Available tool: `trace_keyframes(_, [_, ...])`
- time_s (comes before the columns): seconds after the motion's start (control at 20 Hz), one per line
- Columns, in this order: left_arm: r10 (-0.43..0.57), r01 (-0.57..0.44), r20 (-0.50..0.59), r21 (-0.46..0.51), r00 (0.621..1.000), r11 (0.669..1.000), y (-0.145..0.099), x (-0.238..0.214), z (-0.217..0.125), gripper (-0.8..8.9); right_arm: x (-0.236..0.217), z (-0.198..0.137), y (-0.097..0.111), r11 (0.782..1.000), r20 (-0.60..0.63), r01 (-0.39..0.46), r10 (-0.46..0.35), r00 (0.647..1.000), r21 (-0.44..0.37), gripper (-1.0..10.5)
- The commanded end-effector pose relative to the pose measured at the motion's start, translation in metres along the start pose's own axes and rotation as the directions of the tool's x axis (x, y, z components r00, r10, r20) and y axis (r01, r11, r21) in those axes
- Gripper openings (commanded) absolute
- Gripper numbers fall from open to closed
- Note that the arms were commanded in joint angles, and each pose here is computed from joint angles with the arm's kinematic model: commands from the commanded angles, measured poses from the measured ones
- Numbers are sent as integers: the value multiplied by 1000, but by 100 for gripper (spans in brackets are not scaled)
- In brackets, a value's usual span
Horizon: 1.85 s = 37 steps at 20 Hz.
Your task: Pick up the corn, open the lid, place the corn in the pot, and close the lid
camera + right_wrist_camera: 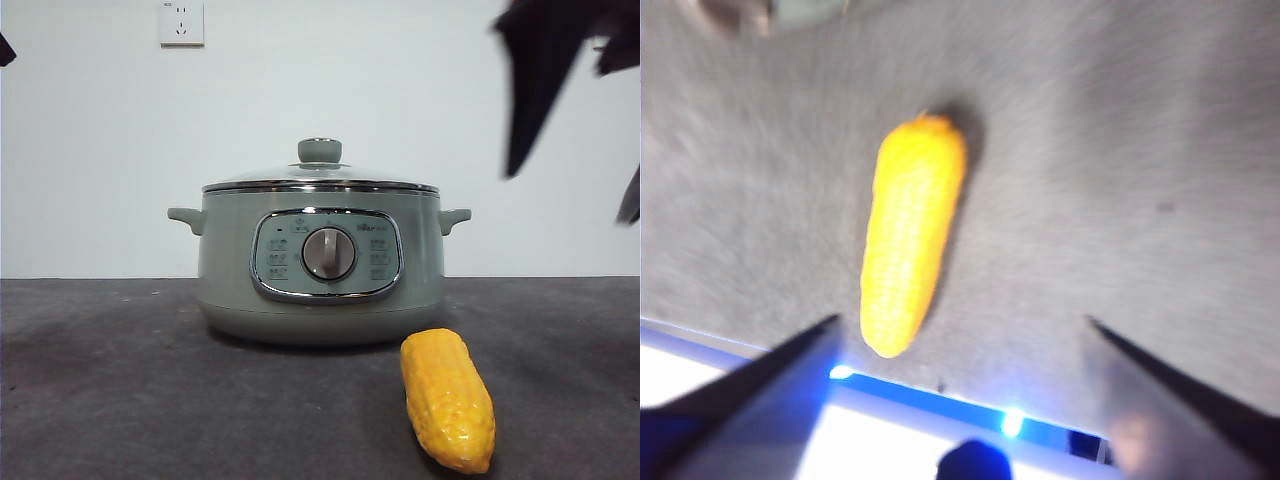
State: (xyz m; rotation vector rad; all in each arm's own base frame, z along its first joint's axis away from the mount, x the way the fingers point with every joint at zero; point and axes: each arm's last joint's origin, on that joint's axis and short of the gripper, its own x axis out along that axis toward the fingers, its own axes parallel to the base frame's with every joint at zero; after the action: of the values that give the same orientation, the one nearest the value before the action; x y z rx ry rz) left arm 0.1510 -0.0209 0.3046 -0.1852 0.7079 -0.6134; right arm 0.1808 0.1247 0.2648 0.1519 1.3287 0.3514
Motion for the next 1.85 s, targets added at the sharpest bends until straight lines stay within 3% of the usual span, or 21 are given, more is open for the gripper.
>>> trace_keyframes(0.05, [-12, 12, -2, 26, 1000, 1000, -1, 0, 0, -4, 23, 2, 20, 999, -14, 33, -32, 999, 7, 481])
trace_keyframes(0.35, [-13, 13, -2, 31, 1000, 999, -1, 0, 0, -4, 79, 2, 46, 991, -67, 131, -132, 989, -16, 476])
trace_keyframes(0.8, [-13, 14, -13, 26, 1000, 1000, 0, 3, 0, -4, 128, 4, 48, 975, -117, 215, -220, 968, -54, 460])
trace_keyframes(1.0, [-13, 14, -13, 27, 1000, 1000, 0, 3, 1, -4, 128, 5, 48, 974, -114, 212, -221, 969, -83, 43])
trace_keyframes(1.05, [-13, 13, -12, 27, 1000, 1000, 1, 3, 1, -4, 128, 5, 48, 972, -115, 210, -222, 968, -106, -17])
trace_keyframes(1.15, [-12, 12, -10, 29, 1000, 1000, 1, 4, 2, -5, 128, 4, 48, 970, -121, 214, -228, 966, -116, -11])
trace_keyframes(1.45, [-22, 22, -32, -4, 999, 1000, 4, 14, 25, -4, 79, 3, 51, 940, -125, 239, -274, 953, -243, -11])
trace_keyframes(1.65, [-75, 74, -82, -13, 994, 997, 2, 41, 70, 0, 23, -3, 52, 916, -87, 200, -244, 966, -349, -11])
trace_keyframes(1.85, [-89, 96, -139, 48, 986, 994, -13, 88, 124, 1, -21, -14, 48, 882, 12, 150, -162, 987, -448, -11])
